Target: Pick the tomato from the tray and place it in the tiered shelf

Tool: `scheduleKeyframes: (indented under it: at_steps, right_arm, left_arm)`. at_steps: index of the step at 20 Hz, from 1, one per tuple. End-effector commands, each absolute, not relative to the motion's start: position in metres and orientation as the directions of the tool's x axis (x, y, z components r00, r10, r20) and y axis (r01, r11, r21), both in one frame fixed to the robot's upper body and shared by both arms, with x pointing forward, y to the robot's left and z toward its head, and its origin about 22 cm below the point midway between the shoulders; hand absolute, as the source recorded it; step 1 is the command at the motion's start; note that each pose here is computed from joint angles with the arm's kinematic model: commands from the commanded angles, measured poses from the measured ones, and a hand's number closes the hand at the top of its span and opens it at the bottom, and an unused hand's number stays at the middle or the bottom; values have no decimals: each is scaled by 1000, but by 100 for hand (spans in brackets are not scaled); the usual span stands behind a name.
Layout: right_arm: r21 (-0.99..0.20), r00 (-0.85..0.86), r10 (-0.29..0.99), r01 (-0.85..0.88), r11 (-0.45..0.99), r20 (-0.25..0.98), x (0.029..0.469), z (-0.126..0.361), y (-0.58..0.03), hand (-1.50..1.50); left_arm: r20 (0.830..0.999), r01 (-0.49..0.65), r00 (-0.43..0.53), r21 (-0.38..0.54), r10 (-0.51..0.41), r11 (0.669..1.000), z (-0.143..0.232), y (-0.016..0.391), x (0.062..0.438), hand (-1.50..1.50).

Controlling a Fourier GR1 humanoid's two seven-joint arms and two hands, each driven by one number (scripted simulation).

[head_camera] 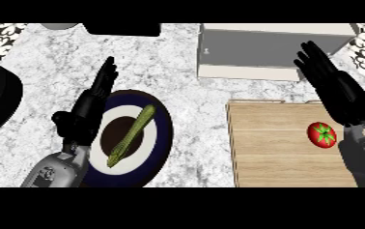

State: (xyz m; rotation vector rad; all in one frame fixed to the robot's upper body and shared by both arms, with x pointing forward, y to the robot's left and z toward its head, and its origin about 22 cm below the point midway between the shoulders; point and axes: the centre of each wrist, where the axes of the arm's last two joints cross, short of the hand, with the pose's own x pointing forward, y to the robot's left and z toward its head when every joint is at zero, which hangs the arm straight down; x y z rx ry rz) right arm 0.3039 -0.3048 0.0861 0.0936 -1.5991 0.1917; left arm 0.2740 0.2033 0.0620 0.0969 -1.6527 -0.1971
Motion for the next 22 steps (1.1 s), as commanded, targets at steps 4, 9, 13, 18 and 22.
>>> scheduleKeyframes:
  at_steps: [4, 9, 13, 18, 22]
  right_arm:
    - [-386, -293, 333, -146, 911, 896, 304, 177, -386, 150]
    - [-681, 13, 681, -23, 732, 732, 276, 171, -472, 150]
    - [-571, -103, 562, -112, 813, 821, 264, 157, -522, -150]
    - [-613, -157, 598, -324, 720, 786, 261, 163, -533, -150]
    - [-630, -165, 633, -449, 634, 756, 271, 188, -528, -150]
  left_arm:
    - [970, -58, 219, 120, -105, 991, 17, 256, 261, 0]
    - [918, -76, 395, 64, -28, 995, -11, 267, 246, 0]
    - [910, -74, 414, 44, -10, 996, -21, 270, 245, 0]
    - [899, -48, 436, 60, -33, 997, -9, 284, 250, 0]
    - [901, -70, 433, 59, -23, 996, -27, 283, 256, 0]
